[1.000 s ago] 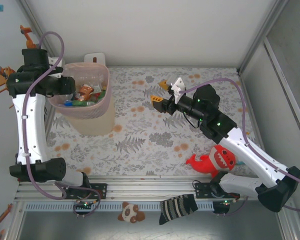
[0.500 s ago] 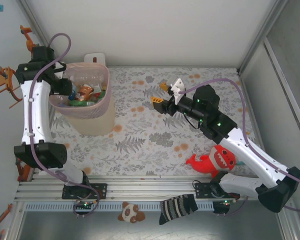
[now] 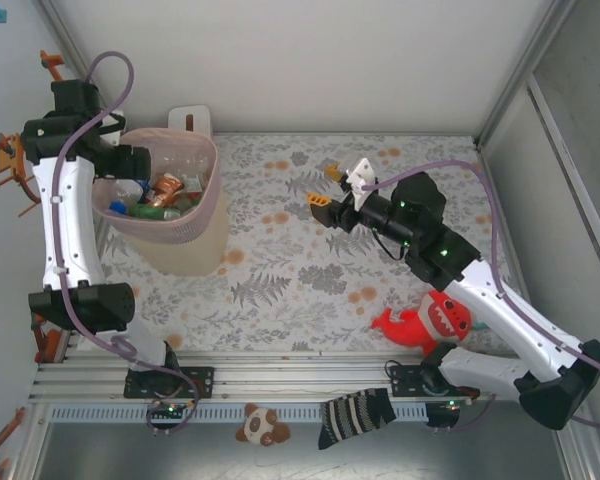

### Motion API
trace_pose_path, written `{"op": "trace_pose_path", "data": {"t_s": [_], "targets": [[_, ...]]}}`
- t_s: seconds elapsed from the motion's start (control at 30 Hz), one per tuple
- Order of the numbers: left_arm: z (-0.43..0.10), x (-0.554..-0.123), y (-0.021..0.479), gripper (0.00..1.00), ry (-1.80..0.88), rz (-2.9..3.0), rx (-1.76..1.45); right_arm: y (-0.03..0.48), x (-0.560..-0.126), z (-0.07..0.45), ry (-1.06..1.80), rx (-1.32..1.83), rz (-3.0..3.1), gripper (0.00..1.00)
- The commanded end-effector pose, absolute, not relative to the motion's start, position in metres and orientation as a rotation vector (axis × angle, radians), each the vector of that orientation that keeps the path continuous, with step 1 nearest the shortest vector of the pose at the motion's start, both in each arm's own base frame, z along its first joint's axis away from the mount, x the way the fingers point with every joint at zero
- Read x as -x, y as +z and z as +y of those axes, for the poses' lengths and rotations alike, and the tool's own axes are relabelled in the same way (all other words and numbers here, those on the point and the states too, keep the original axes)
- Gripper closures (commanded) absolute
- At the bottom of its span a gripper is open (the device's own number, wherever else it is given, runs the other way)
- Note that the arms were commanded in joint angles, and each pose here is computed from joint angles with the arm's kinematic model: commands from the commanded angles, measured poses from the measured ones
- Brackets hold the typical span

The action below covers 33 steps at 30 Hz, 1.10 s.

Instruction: Put the plastic bottles in the bin

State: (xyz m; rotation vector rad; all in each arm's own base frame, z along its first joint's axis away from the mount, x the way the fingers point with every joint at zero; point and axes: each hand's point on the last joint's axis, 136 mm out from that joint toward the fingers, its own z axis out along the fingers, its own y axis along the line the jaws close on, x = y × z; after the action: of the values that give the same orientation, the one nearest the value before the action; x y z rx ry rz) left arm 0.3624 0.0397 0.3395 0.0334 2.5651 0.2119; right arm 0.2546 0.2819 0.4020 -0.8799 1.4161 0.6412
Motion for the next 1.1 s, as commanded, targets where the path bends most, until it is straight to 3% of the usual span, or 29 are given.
{"op": "trace_pose_path", "data": {"t_s": [0.0, 0.27, 0.6, 1.07], "targets": [[0.025, -0.350, 0.364, 0.12, 0.095, 2.487, -0.030, 0.409, -0.250, 0.275, 0.614, 0.866, 1.396, 0.39], [0.004, -0.318, 0.381, 0.14, -0.059, 2.394, -0.018, 0.408, -0.249, 0.269, 0.600, 0.854, 1.410, 0.39], [-0.008, -0.245, 0.386, 0.11, -0.143, 2.334, 0.054, 0.403, -0.245, 0.268, 0.605, 0.864, 1.420, 0.39], [-0.007, -0.219, 0.274, 0.06, -0.237, 2.295, 0.306, 0.365, -0.247, 0.243, 0.513, 0.798, 1.527, 0.39]]}}
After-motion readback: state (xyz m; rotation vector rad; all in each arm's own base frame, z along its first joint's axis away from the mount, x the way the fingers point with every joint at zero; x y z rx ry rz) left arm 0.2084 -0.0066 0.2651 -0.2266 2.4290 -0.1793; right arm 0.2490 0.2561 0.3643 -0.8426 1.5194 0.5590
